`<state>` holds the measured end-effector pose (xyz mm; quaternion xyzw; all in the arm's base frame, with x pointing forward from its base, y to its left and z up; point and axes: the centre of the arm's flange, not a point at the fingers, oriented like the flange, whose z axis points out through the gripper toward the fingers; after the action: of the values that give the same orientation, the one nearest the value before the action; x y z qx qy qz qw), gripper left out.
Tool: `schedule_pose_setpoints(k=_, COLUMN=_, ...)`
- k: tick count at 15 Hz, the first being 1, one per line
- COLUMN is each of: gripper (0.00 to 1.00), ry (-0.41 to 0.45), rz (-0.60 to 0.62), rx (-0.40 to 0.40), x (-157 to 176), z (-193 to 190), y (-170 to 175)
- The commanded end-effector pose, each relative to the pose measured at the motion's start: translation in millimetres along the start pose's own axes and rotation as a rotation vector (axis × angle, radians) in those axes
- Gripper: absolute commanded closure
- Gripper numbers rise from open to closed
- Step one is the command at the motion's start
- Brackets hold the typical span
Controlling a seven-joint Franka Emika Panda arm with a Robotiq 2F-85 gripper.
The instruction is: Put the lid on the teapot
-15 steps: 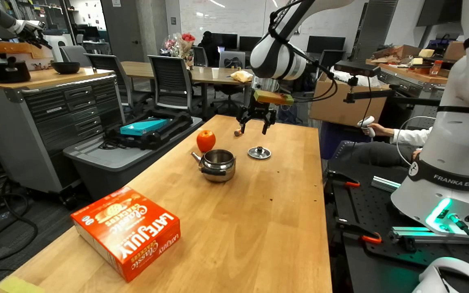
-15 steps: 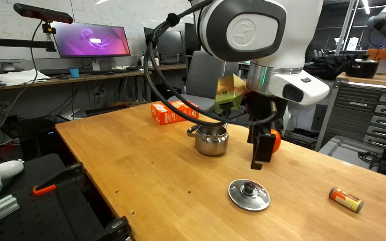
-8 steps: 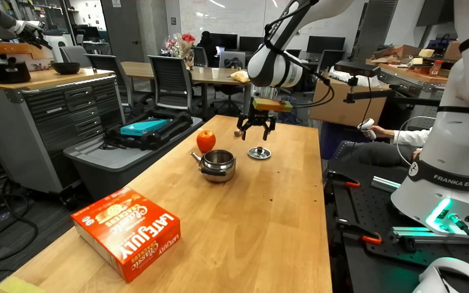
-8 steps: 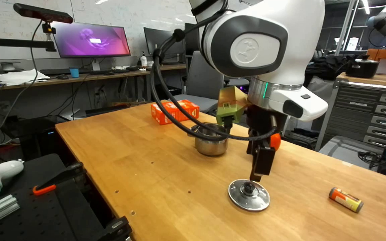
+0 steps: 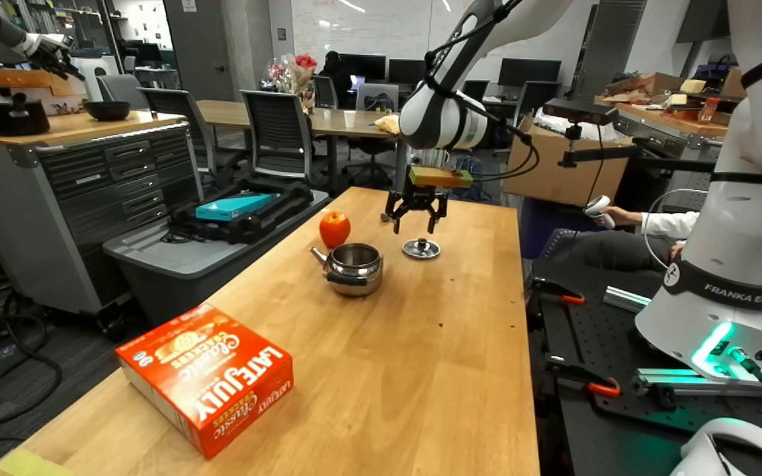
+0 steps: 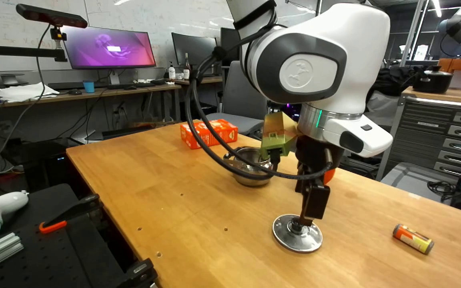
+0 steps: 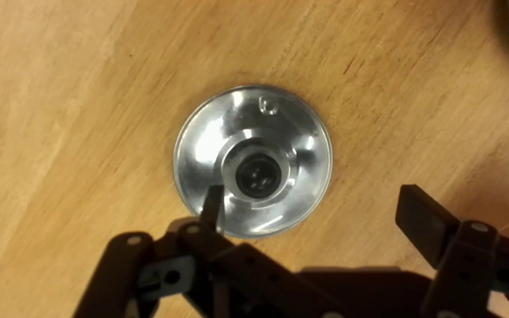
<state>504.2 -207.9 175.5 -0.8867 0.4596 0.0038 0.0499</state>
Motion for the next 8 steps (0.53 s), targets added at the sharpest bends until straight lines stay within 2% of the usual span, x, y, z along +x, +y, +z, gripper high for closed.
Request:
schedule_pose_setpoints(k=1, gripper=0.0, ry=-0.021, rz=0.017, rx=-0.018, x=13.3, z=5.8, y=0.1)
schedule_pose_setpoints(k=8, gripper=0.0, ry=-0.05, rz=0.03, rx=-0.039, x=12.9, z=16.2, y=5.4)
